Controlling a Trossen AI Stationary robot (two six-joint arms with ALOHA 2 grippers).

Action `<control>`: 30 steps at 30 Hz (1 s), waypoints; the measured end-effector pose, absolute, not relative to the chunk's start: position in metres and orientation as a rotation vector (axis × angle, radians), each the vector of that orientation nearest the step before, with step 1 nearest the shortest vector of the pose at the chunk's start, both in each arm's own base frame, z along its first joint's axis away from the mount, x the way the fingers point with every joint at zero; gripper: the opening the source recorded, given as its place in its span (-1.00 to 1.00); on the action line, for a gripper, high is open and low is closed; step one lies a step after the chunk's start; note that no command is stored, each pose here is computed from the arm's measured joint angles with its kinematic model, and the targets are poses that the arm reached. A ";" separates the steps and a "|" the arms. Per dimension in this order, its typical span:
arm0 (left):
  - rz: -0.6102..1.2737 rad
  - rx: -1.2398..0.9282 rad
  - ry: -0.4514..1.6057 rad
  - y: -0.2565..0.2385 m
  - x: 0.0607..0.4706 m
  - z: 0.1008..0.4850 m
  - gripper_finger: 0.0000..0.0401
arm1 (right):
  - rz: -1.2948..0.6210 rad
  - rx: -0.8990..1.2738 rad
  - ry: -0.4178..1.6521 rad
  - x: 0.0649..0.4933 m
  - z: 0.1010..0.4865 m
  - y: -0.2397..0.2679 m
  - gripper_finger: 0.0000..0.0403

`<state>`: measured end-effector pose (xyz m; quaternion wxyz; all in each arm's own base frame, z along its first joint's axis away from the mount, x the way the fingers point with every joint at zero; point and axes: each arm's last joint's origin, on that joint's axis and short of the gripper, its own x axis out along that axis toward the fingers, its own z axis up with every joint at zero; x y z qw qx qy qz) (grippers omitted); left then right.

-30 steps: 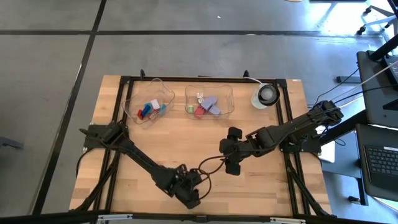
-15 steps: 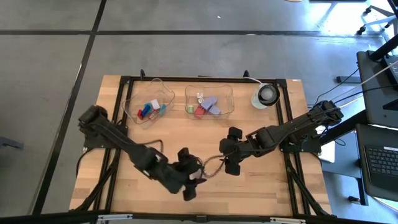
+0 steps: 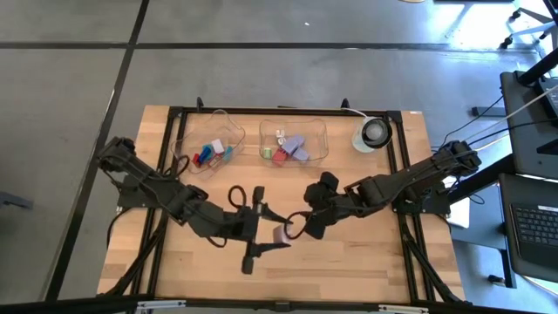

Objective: Pick & Place Office items
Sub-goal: Put the pink charger adapter into the right transparent bin

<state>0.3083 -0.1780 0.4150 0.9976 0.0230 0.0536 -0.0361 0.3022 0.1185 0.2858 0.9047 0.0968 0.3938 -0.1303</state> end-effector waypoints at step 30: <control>0.187 0.347 0.359 -0.080 0.301 0.419 0.04 | -0.308 0.490 0.247 0.265 0.393 0.046 0.40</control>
